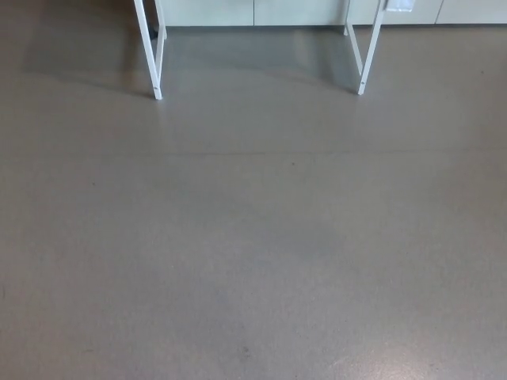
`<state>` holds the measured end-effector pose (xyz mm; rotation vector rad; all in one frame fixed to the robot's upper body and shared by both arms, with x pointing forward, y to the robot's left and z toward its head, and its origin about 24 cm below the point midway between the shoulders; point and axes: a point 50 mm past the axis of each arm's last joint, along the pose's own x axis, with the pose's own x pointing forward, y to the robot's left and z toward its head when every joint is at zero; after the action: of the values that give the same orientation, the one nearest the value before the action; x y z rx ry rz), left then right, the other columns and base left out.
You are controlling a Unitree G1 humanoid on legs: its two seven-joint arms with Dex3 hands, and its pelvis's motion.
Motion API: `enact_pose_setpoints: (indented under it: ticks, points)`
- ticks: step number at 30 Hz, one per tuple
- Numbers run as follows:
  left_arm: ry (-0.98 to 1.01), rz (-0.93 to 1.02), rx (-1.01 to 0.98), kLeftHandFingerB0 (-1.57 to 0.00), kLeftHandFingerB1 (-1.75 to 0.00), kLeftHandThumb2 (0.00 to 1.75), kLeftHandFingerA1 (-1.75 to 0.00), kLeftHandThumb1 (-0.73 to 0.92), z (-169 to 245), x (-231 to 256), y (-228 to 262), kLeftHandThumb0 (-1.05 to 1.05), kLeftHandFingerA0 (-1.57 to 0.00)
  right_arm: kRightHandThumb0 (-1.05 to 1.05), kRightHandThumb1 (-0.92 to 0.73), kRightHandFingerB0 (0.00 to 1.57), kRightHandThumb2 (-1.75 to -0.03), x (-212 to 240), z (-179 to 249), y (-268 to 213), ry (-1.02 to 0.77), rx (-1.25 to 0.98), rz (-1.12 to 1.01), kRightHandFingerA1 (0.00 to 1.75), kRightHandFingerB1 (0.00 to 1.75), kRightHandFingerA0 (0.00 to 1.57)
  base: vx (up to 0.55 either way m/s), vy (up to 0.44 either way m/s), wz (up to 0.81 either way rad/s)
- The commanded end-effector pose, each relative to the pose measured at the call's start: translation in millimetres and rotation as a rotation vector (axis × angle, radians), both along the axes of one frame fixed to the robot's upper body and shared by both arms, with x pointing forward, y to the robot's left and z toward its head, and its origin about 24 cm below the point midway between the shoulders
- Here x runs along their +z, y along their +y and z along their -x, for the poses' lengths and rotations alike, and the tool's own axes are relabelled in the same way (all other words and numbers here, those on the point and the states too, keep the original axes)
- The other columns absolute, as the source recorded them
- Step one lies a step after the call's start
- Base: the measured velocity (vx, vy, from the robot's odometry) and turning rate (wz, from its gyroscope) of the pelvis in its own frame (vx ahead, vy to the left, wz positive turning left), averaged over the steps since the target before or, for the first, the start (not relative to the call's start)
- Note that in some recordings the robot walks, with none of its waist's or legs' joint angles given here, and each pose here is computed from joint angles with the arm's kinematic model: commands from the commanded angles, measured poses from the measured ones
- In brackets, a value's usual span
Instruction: The robot walks towards a desk on which a file tray is kept in the middle and a stapler is kept to its right. The robot lifts the stapler using its right hand and places it on the file tray.
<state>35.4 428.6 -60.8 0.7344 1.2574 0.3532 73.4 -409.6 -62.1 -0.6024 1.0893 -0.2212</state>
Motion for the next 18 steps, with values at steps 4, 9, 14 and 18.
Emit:
enact_pose_setpoints:
  ticks: [4, 9, 14, 18]
  points:
    - [0.009, -0.024, -0.084, -0.39, -0.57, 0.92, -0.54, 0.55, -3.2, 6.6, 3.9, -0.52, -0.28, -0.67, -0.48, 0.14, -0.79, 2.0, 0.9, -0.9, -0.012, 0.026, -0.022, 0.49, 0.42, 0.10, 0.00, 0.000, 0.00]
    - [-0.009, -0.027, -0.030, -0.36, -0.55, 0.90, -0.54, 0.53, -2.9, 5.7, 4.6, -0.50, -0.29, -0.69, -0.47, 0.14, -0.79, -0.7, 1.5, 1.0, -0.032, 0.017, -0.023, 0.50, 0.43, 0.09, 0.02, 0.016, 0.07]
    - [-0.011, -0.020, -0.048, -0.39, -0.58, 0.92, -0.55, 0.55, -2.8, 6.6, 4.1, -0.51, -0.29, -0.70, -0.48, 0.15, -0.80, 0.2, 2.7, 0.1, -0.031, 0.015, -0.015, 0.48, 0.43, 0.09, -0.01, 0.001, 0.05]
    - [-0.002, -0.017, -0.074, -0.37, -0.44, 0.65, -0.48, 0.76, -2.0, 8.4, 5.5, -0.50, -0.37, -0.65, -0.48, 0.13, -0.77, 0.7, 3.2, 0.3, -0.053, 0.000, -0.041, 0.50, 0.43, 0.09, 0.09, 0.178, -0.09]
